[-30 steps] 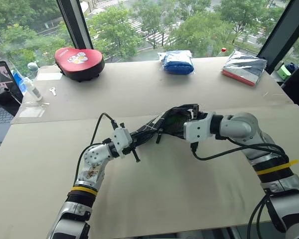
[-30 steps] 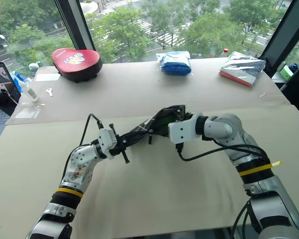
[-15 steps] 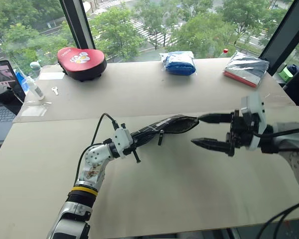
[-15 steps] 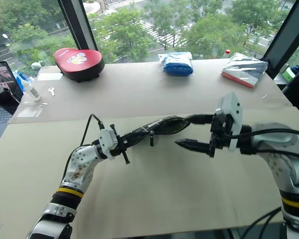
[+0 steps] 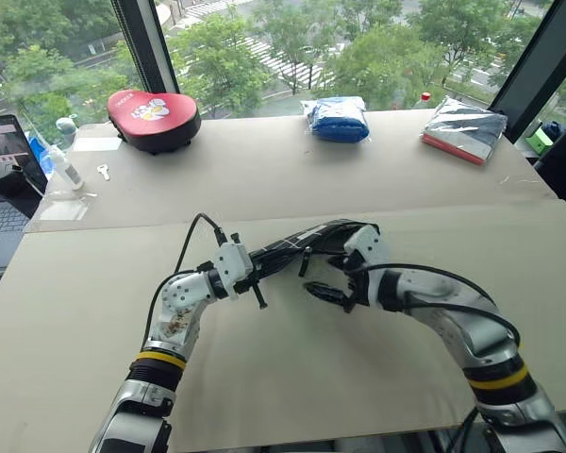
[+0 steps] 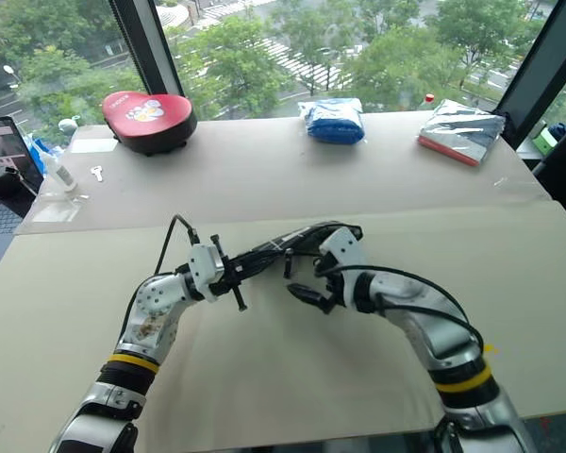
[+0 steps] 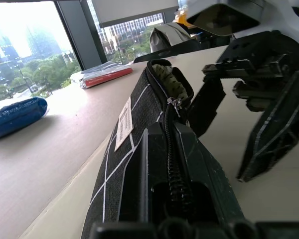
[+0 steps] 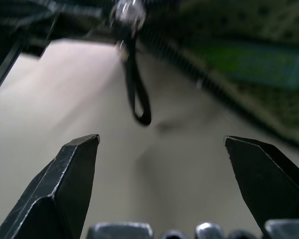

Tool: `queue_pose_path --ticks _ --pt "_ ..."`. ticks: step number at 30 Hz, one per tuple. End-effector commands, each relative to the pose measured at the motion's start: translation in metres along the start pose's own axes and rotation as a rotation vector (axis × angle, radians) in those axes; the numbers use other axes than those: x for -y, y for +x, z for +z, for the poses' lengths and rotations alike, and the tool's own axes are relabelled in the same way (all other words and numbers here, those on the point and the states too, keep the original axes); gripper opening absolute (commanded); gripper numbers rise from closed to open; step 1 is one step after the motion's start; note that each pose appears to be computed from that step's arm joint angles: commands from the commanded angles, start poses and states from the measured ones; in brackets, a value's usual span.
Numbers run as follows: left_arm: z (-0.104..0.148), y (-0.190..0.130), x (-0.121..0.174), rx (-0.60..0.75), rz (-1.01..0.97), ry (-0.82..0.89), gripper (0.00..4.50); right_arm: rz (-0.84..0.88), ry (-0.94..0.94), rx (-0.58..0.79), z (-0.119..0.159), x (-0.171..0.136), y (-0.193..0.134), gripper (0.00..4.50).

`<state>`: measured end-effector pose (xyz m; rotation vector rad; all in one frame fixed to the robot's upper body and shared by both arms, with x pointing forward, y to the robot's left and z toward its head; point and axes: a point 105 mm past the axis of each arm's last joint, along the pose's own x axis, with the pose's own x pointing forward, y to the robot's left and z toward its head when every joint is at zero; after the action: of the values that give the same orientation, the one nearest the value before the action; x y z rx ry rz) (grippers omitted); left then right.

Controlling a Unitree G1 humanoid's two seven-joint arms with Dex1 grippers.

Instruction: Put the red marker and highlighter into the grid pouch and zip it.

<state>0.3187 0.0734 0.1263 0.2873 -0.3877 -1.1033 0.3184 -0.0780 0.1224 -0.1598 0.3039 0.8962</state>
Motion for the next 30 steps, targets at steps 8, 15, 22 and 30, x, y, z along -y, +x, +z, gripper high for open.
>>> queue_pose_path --ticks 8,15,22,30 --pt "0.009 0.002 -0.005 0.031 0.007 0.034 0.0 0.028 0.001 0.047 0.016 -0.008 0.01 3.38" --pt "0.008 0.002 -0.007 0.029 0.013 0.035 0.0 0.049 -0.002 0.061 0.018 -0.007 0.001 0.94" --pt "0.008 0.003 -0.005 0.032 0.012 0.032 0.0 0.066 0.005 0.04 0.011 -0.007 -0.009 0.02" --pt "0.008 0.002 -0.004 0.029 0.015 0.031 0.0 -0.131 -0.081 -0.04 0.008 0.042 -0.051 0.02"
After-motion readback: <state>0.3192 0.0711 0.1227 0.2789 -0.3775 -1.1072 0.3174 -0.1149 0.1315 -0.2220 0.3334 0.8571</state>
